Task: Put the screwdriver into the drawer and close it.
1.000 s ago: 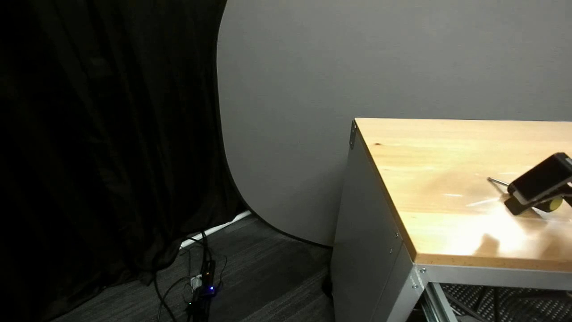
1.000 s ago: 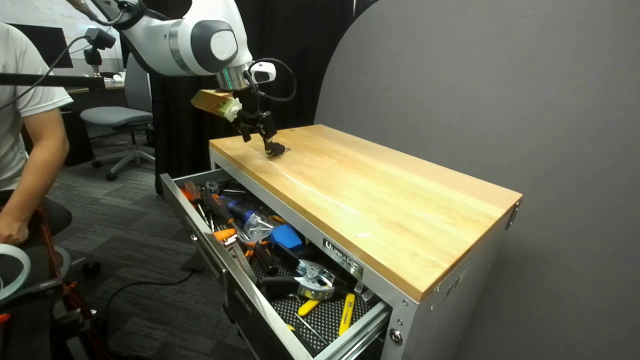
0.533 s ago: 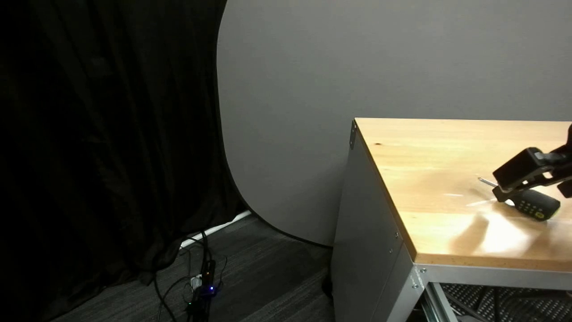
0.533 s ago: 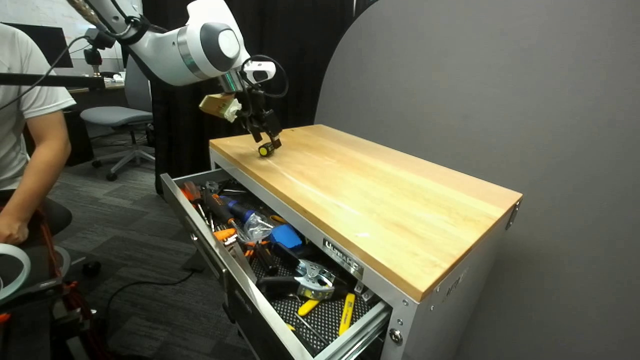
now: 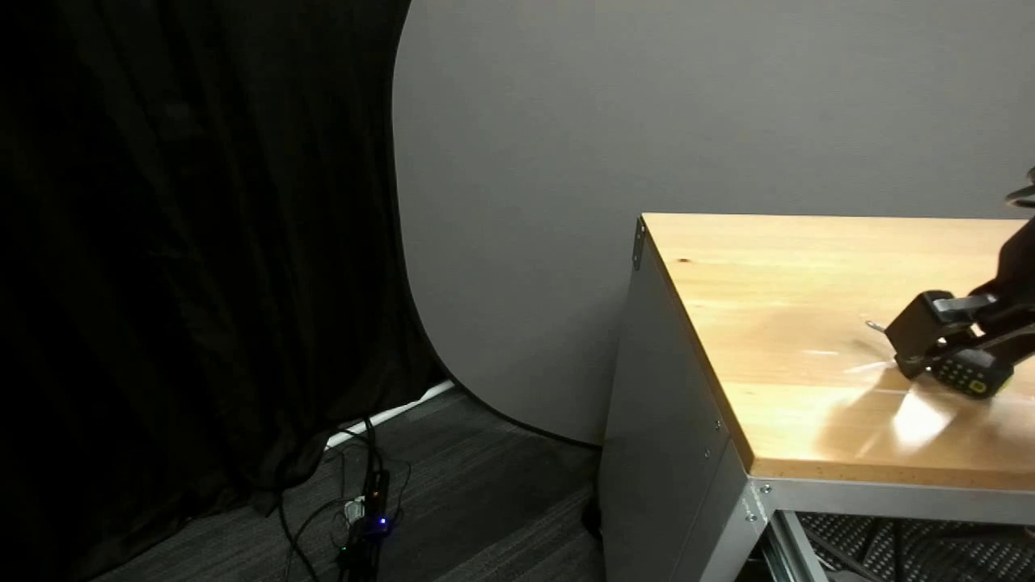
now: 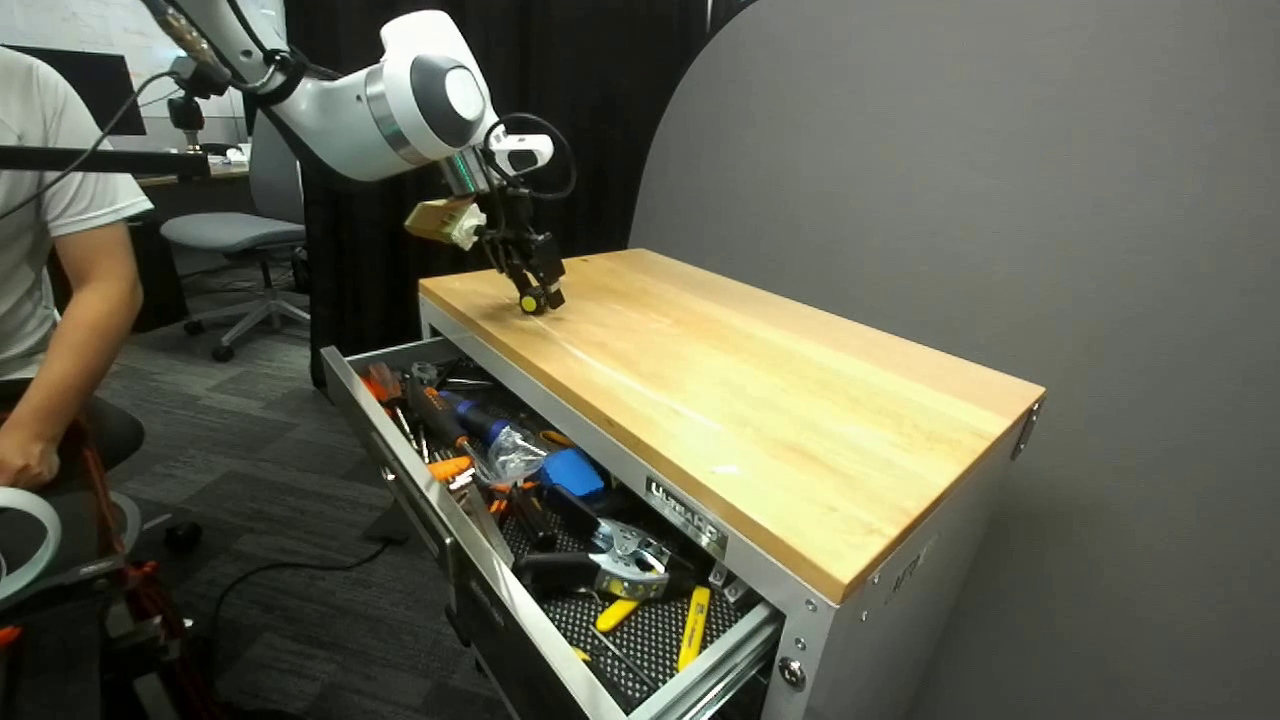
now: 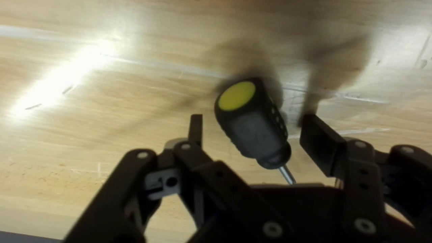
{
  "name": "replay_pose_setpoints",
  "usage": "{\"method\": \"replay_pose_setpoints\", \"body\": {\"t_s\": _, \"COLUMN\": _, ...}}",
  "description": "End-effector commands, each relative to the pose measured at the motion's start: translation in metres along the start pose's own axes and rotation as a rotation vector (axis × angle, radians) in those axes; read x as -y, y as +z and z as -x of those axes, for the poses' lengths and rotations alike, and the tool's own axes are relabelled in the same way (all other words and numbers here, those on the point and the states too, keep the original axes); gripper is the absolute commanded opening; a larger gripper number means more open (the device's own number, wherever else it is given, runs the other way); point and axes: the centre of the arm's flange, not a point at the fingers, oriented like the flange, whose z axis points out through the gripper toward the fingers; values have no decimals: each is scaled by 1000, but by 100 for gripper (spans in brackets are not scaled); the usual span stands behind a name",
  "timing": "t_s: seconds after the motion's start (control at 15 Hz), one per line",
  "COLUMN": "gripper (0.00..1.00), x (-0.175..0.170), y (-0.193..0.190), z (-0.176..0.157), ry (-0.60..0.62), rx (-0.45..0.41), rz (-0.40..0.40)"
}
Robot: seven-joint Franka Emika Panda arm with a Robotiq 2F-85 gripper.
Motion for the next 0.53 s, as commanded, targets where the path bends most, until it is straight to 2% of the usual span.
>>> {"method": "replay_pose_setpoints", "body": {"t_s": 0.0, "gripper": 42, "x": 5, "y": -1, "z": -15, "ry": 4, "rx": 23, "rz": 30}}
{"method": "replay_pose_setpoints", "body": {"t_s": 0.27, "gripper": 12, "x": -7, "y": -2, "z": -21, "ry": 9, "rx": 105, "rz": 96}}
{"method": "replay_pose_setpoints", "body": {"t_s": 0.33, "gripper": 17, "x": -12, "y": -3, "z": -21, "ry": 13, "rx": 128, "rz": 118}}
{"method": "replay_pose_setpoints", "body": {"t_s": 0.47, "gripper": 17, "x": -24, "y": -7, "z": -17, "ry": 20, "rx": 202, "rz": 151}}
